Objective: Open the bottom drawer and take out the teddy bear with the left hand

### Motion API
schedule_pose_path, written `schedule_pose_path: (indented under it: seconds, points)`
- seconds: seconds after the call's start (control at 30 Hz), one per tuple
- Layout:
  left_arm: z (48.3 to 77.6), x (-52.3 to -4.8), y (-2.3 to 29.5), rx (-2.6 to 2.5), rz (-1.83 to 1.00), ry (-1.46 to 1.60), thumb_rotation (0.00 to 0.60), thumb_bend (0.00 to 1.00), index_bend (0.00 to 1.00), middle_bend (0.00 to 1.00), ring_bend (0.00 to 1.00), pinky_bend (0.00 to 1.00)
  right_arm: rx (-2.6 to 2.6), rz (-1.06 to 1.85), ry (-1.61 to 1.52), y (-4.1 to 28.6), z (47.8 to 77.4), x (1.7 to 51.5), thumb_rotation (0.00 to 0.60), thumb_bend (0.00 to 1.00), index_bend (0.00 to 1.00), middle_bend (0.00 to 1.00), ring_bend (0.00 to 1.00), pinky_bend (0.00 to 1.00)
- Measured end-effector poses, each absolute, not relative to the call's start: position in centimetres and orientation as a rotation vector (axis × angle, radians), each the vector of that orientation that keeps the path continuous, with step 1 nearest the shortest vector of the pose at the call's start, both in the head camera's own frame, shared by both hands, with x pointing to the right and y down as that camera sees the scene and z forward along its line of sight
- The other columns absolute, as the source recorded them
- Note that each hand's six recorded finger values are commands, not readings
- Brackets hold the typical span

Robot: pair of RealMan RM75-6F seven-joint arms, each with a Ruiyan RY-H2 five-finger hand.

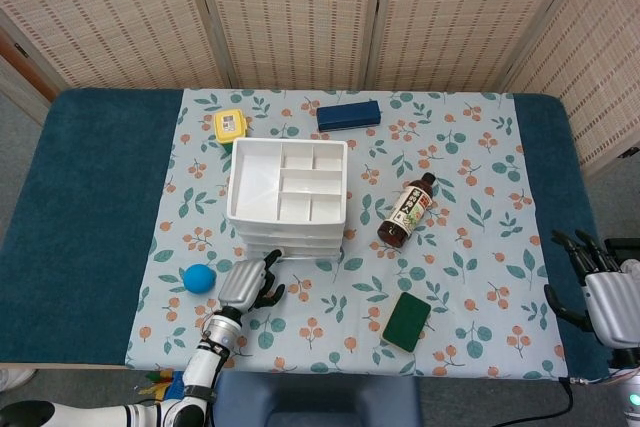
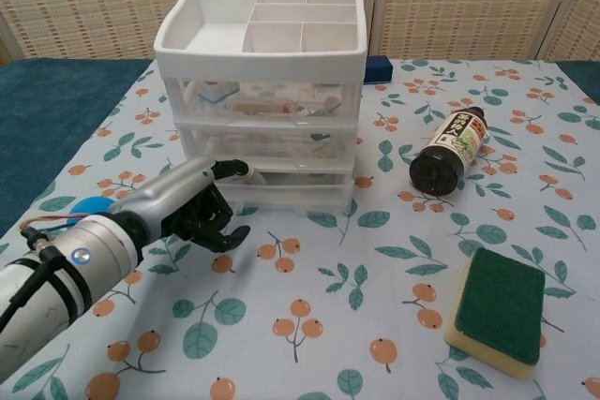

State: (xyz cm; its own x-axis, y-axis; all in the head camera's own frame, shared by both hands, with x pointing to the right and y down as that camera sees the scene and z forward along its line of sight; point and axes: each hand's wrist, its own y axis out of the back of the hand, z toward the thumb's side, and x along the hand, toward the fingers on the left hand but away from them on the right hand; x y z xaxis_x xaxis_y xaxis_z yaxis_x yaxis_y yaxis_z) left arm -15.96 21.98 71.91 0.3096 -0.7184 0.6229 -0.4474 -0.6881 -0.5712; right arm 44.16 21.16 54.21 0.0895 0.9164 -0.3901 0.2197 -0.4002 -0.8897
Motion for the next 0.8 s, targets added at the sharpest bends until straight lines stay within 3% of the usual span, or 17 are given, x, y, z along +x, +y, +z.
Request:
schedule_pose_path:
  seconds: [0.8]
  points:
    - [70.9, -15.8, 23.0, -2.322, -1.322, 0.957, 0.6, 0.4, 0.34, 0.91, 1.0, 1.0, -1.719, 1.349, -1.129, 21.1, 54.4, 44.2, 0.6, 0.42, 0.08, 0.2, 0.12, 0.2]
